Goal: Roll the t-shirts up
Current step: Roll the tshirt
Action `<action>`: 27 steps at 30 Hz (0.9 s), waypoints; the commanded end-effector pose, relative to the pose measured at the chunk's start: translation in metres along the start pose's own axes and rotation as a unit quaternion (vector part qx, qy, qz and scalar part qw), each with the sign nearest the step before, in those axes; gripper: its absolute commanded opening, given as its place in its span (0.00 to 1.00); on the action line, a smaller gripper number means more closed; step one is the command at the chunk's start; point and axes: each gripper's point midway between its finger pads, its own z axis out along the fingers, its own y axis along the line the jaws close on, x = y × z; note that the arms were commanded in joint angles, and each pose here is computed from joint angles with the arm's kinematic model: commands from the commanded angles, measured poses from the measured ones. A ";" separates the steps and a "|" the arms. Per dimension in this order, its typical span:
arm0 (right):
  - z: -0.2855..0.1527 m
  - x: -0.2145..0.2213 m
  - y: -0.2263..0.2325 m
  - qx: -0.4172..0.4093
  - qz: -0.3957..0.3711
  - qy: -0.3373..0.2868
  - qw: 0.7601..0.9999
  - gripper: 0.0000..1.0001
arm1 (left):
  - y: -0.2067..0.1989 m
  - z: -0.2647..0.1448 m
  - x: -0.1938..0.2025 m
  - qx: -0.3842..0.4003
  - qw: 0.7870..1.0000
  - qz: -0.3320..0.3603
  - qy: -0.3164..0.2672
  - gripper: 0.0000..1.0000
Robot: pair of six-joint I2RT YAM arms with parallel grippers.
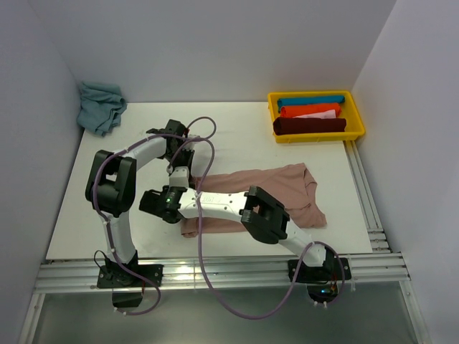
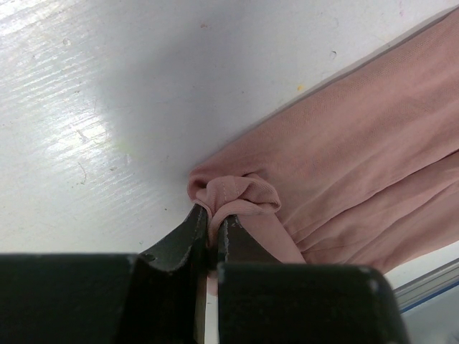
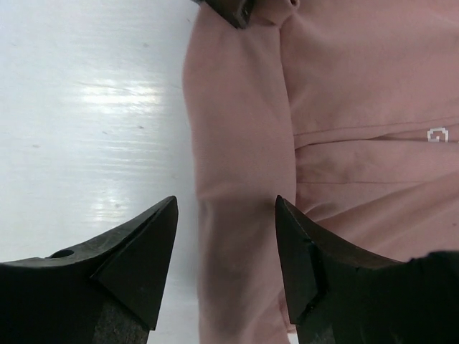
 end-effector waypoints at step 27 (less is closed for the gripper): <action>-0.011 0.001 0.006 -0.325 0.186 0.037 0.927 0.15 | -0.014 -0.067 -0.053 0.080 0.992 0.012 -0.094 0.60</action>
